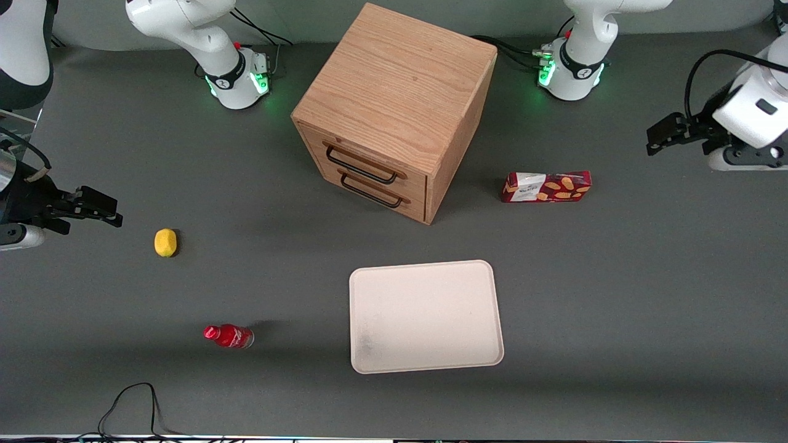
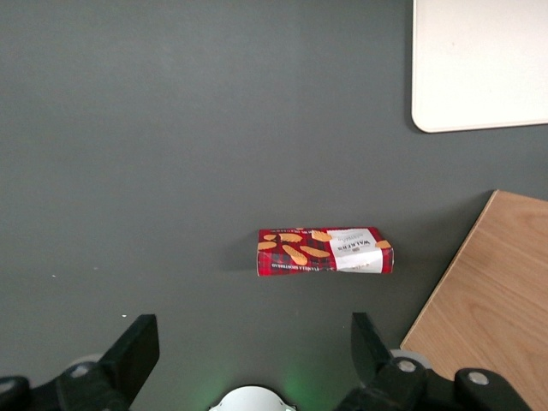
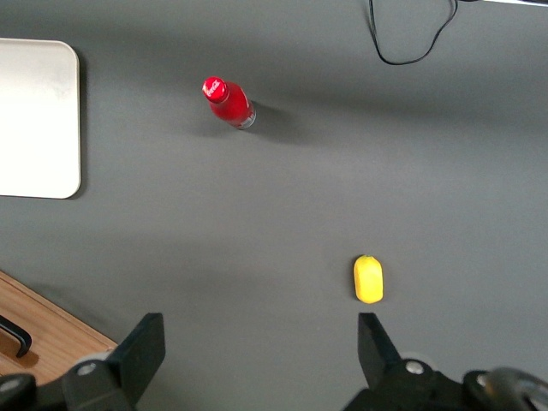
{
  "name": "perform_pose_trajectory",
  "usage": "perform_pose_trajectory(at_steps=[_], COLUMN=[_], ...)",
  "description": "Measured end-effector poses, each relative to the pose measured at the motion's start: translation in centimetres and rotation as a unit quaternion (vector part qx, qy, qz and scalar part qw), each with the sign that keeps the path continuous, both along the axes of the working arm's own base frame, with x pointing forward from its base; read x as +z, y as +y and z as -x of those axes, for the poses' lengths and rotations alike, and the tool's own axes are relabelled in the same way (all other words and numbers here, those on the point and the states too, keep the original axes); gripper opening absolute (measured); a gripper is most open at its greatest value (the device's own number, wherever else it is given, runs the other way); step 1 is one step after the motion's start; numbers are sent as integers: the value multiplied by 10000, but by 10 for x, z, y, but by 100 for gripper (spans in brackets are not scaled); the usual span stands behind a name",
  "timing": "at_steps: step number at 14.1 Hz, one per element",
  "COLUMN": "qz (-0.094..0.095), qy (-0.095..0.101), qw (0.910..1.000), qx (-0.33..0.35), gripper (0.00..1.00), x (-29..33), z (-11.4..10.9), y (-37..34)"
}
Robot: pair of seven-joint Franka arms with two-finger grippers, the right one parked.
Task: Place red cookie box on tray
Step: 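Move the open left gripper over the red cookie box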
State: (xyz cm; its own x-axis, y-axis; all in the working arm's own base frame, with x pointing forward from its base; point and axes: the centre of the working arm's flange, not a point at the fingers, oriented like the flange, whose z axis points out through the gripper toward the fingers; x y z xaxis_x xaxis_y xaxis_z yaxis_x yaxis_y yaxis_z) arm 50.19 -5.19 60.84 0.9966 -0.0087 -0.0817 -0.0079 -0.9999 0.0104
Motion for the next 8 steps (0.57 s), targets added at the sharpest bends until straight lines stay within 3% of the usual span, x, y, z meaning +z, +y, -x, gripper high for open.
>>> perform_pose_trajectory(at_steps=[1,2,5,8], qz=[-1,-33,7,-66], qy=[-6,5,22,-52], qw=[10000,9998,9999,9999], qx=[-51,-201,-162,-147], gripper=[100,100,100,100], x=[-3,-8,-11,-9], z=[10,37,62,95], y=[-5,-27,-51,-74])
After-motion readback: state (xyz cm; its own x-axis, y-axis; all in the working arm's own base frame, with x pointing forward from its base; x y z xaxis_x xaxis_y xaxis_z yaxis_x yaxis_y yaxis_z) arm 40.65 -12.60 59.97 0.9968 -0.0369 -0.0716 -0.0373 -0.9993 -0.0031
